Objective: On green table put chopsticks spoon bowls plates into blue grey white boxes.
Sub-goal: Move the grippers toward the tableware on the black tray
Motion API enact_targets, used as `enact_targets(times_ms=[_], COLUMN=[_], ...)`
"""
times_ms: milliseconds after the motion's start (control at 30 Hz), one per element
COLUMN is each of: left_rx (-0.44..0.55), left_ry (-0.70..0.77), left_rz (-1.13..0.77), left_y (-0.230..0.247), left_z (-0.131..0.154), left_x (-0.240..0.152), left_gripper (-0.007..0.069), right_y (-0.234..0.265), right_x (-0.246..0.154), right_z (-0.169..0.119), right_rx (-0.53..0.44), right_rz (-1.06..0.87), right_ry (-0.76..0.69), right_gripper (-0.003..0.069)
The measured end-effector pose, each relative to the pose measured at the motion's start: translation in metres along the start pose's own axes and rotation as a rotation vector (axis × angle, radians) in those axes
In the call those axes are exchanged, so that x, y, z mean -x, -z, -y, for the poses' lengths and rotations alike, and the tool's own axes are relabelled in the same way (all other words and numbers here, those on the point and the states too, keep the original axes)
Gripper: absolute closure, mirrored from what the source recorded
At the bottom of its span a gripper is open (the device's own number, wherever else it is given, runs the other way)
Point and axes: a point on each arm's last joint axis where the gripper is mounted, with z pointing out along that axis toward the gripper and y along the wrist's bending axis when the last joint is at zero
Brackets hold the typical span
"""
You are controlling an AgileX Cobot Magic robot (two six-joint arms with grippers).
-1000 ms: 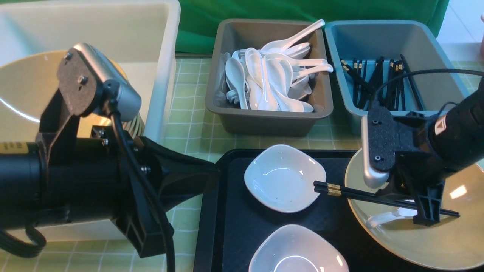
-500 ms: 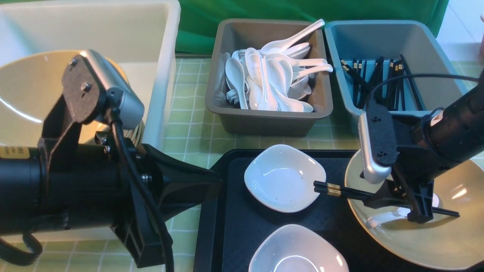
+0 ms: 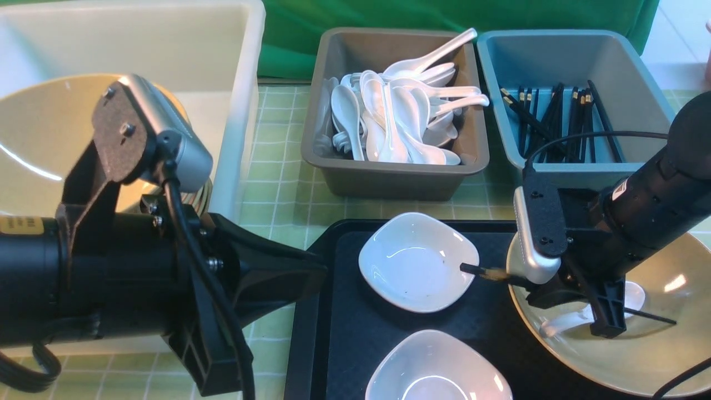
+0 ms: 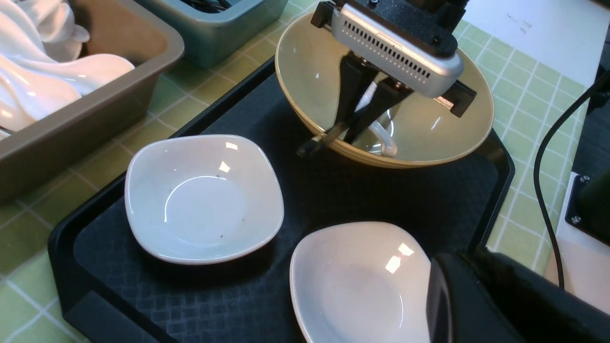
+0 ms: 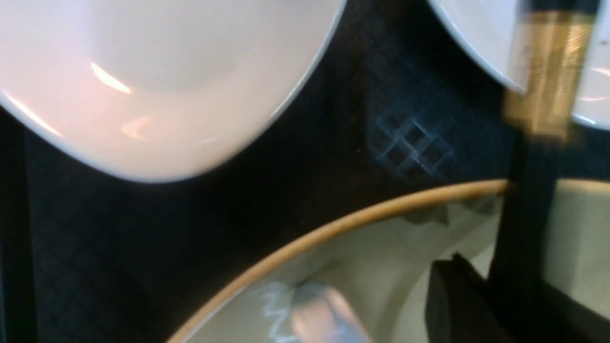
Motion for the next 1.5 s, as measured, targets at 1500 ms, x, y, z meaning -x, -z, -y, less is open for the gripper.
enact_targets(times_ms=[1500], left_rx=[0.007], left_ry=[-0.001], left_rz=[0.005], left_y=[0.000], left_z=[-0.001], left_x=[0.000], left_gripper=[0.0627], right_y=[0.000], right_x=[-0.001], right_z=[0.024], right_rx=[0.104], right_rz=[-0.049], right_ry=[-0.120], right_gripper=[0.0384])
